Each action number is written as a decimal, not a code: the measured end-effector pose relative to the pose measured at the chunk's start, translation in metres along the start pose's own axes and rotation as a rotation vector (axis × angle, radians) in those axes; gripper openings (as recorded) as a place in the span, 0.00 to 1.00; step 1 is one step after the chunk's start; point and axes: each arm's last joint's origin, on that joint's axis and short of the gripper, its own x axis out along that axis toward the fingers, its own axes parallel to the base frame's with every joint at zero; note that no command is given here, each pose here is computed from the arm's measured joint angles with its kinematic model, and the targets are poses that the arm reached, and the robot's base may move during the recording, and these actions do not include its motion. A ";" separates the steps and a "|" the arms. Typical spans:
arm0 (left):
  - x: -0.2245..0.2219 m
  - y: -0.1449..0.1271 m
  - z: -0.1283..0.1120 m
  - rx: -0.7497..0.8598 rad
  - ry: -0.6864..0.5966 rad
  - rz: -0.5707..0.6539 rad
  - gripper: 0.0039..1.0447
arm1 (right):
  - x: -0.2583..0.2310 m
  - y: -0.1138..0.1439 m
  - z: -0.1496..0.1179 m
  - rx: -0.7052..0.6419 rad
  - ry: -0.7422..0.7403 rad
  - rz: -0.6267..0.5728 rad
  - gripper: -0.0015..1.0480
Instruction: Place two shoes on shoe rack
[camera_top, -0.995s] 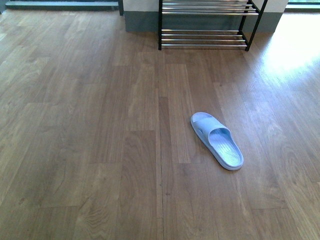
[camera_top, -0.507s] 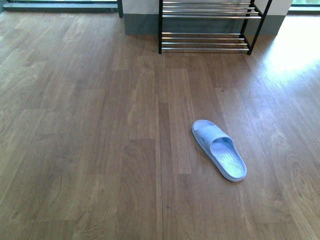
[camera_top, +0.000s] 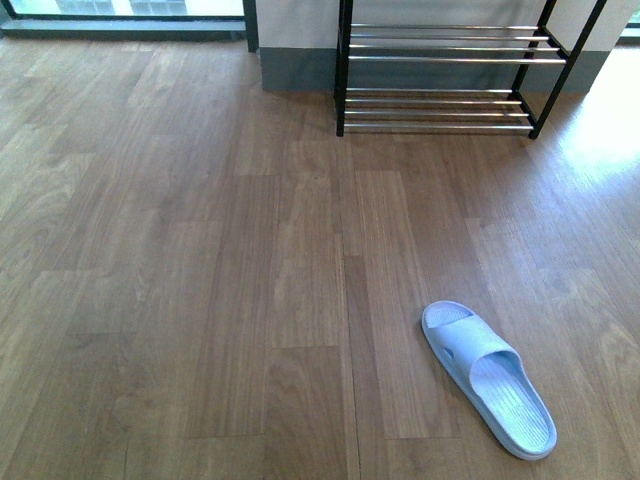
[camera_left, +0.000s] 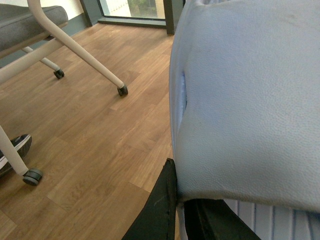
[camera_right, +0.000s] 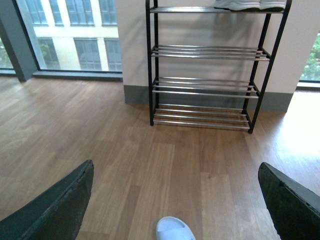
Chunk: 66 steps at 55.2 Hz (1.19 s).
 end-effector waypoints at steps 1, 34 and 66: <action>0.000 0.000 0.000 0.000 0.000 0.000 0.02 | 0.000 0.000 0.000 0.000 0.000 0.000 0.91; 0.000 0.000 0.000 0.001 0.001 -0.006 0.02 | 0.090 0.031 -0.027 -0.041 0.318 0.137 0.91; 0.000 0.000 0.000 0.001 0.001 -0.007 0.02 | 0.170 0.029 -0.238 -0.111 0.863 0.118 0.91</action>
